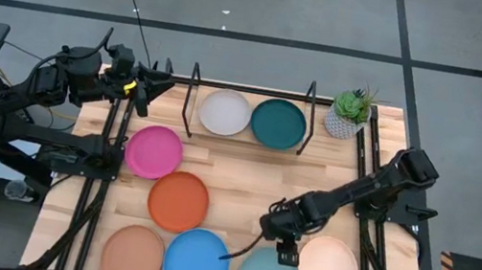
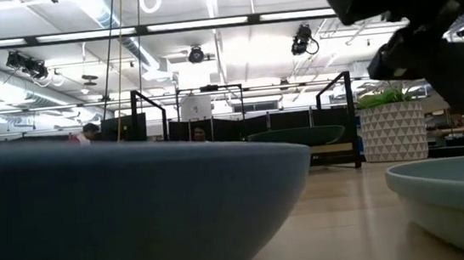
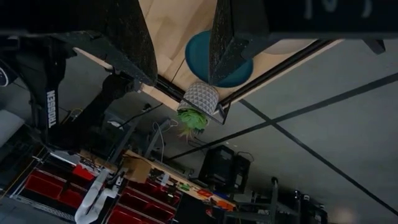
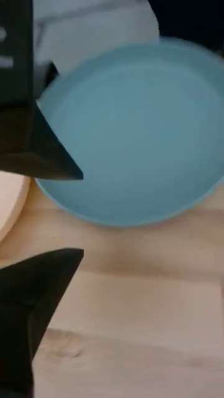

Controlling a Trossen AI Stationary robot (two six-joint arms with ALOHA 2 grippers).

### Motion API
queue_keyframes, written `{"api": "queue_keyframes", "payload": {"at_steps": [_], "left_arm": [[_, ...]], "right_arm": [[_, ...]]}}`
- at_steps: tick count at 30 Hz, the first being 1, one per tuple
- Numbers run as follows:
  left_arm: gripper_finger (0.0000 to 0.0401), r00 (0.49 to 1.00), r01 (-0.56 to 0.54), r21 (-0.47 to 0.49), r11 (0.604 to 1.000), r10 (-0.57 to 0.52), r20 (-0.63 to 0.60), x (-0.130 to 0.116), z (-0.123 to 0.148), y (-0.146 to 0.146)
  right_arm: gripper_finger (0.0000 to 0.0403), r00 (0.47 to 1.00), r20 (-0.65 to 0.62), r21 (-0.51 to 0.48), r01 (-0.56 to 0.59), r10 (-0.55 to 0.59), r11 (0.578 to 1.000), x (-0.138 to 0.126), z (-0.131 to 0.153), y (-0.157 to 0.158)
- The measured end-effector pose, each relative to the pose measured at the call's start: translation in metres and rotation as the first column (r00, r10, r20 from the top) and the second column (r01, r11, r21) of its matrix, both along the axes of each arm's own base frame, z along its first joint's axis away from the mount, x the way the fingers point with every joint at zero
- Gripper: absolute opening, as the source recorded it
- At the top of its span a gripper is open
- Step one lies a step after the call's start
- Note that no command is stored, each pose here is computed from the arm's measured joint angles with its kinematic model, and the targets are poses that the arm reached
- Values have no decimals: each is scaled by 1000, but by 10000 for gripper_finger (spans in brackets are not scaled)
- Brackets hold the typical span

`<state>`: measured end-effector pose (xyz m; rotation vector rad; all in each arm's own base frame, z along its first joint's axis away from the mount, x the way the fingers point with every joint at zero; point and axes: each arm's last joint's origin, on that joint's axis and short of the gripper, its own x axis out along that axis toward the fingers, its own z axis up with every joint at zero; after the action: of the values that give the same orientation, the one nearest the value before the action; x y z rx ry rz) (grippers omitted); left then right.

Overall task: Place and stack plates onto a shelf
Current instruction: Stack the light blue plate on top of the gray plate on the shelf

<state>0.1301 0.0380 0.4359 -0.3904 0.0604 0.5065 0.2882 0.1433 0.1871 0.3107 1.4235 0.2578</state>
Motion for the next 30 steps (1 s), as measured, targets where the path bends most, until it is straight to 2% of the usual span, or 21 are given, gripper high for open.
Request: {"api": "queue_keyframes", "payload": {"at_steps": [4, 7, 9, 17, 23, 30], "left_arm": [[153, 1000, 0, -2, 1000, 0, 1, 0, 0, 0], [153, 1000, -1, -2, 1000, 1, 1, 0, 0, 0], [153, 1000, -1, -2, 1000, 1, 1, 0, 0, 0], [153, 1000, 0, -1, 1000, 0, 0, 0, 0, 0], [153, 1000, 0, 1, 1000, 0, -2, 0, 0, 0], [153, 1000, -11, 5, 1000, 11, -3, 0, 0, 0]], "right_arm": [[224, 1000, 24, -69, 2, 0, 998, -6, -4, 9], [226, 997, 78, -110, -3, 12, 994, -8, -8, 14], [221, 991, 130, -101, -11, 25, 995, -8, -12, 19], [189, 988, 150, -135, -19, 39, 991, -23, -38, 18], [165, 987, 154, -143, -27, 50, 989, -28, -47, 17], [106, 977, 199, -164, -40, 73, 986, -29, -52, 15]]}}
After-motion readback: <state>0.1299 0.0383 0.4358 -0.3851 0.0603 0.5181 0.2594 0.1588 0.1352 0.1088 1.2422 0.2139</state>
